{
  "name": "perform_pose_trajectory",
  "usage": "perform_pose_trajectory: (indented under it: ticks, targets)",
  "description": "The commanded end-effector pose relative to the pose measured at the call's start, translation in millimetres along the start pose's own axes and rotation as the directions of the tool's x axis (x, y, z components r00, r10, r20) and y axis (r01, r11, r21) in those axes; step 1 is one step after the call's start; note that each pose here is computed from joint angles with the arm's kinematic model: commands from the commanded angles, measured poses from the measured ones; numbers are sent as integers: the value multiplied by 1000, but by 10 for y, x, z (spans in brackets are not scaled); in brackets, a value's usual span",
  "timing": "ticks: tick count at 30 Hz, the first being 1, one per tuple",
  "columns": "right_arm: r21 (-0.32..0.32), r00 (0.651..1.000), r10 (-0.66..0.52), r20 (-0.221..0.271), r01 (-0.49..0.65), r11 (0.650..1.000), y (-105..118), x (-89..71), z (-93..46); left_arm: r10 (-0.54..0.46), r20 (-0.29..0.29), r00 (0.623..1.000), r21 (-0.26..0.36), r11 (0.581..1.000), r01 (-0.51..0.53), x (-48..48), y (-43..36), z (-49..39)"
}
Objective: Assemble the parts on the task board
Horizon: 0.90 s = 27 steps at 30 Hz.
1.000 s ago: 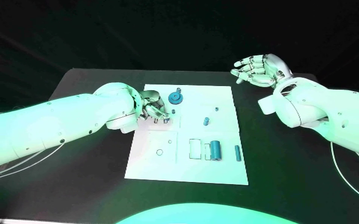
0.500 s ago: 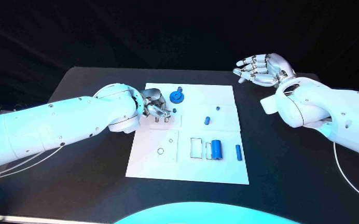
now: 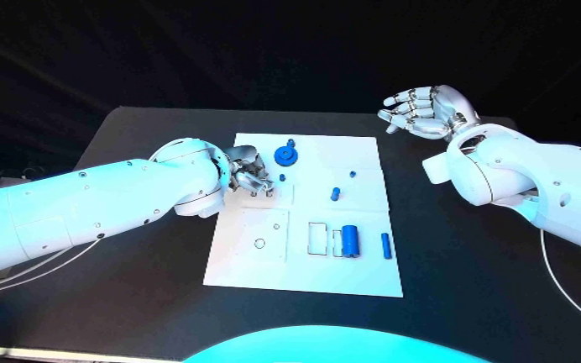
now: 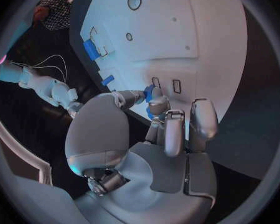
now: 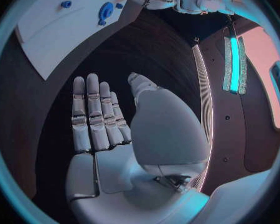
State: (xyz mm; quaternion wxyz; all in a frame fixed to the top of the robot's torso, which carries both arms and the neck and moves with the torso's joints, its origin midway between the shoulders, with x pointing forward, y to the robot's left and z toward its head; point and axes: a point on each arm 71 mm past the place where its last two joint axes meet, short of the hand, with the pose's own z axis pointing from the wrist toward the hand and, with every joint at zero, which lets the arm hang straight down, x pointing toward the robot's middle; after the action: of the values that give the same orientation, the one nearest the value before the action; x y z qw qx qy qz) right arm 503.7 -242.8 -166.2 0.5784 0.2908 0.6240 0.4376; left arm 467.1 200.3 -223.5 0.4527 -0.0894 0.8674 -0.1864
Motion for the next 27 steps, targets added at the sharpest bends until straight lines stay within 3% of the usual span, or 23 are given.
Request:
perform_pose_trajectory:
  ticks: [1,27]
  targets:
    - [-8,1000,1,-13,-1,1000,7,13,-3,7,-2,1000,-1,1000,-7,12,0,10]
    - [-6,1000,1,-12,-1,1000,-1,11,-4,15,-60,998,0,1000,-16,67,5,26]
